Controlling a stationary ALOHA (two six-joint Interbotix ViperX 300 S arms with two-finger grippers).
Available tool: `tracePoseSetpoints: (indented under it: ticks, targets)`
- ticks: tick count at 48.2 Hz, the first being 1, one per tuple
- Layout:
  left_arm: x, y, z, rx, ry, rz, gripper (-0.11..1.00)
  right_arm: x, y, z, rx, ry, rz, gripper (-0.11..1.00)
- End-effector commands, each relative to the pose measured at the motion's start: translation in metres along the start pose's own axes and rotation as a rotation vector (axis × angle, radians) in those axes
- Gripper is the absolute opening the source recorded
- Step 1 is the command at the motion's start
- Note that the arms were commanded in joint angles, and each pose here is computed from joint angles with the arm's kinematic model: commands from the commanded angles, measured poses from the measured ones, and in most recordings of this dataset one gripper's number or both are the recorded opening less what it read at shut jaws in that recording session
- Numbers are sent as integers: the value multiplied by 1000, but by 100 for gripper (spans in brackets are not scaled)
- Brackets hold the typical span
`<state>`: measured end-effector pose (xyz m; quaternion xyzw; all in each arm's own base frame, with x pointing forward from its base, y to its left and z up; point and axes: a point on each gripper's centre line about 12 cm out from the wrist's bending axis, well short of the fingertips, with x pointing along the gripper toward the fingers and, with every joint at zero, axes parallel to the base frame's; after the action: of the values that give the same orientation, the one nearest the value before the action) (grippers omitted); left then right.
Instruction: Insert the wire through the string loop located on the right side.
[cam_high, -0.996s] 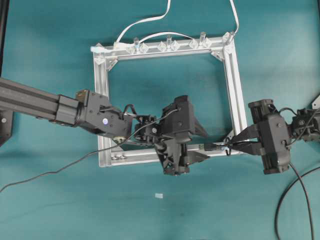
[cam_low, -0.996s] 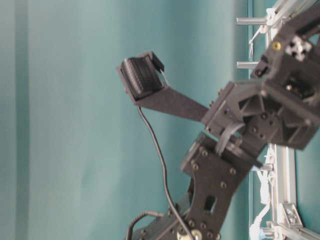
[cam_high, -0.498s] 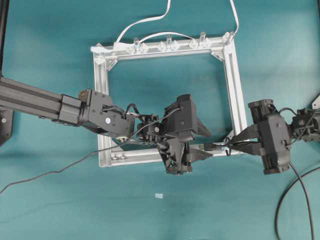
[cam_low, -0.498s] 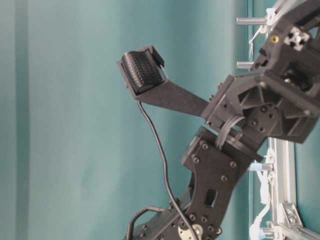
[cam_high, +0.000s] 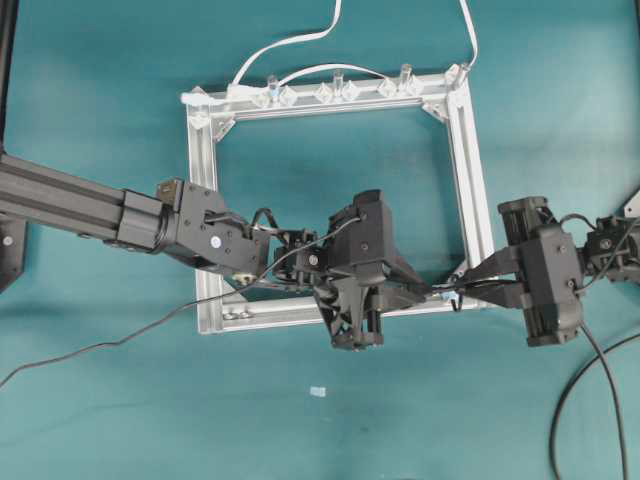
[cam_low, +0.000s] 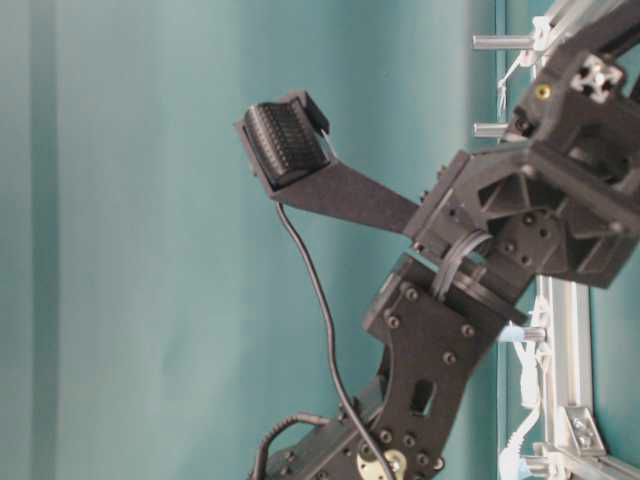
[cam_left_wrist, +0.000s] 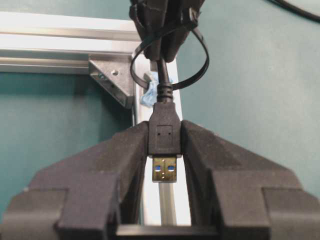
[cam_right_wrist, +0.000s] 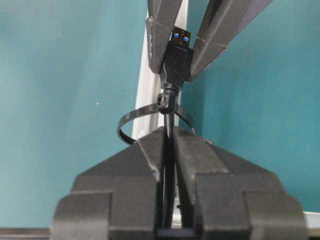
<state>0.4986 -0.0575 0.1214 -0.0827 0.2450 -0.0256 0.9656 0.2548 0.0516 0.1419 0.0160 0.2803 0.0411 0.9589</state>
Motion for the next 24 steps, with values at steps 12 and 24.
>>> tracePoseSetpoints:
  ticks: [12, 24]
  targets:
    - [-6, -5, 20, 6, -51, -12, 22, -1, 0, 1, 14, 3, 4, 6]
    - [-6, -5, 20, 5, -49, -12, 22, -1, 0, -1, 31, 10, 5, 7]
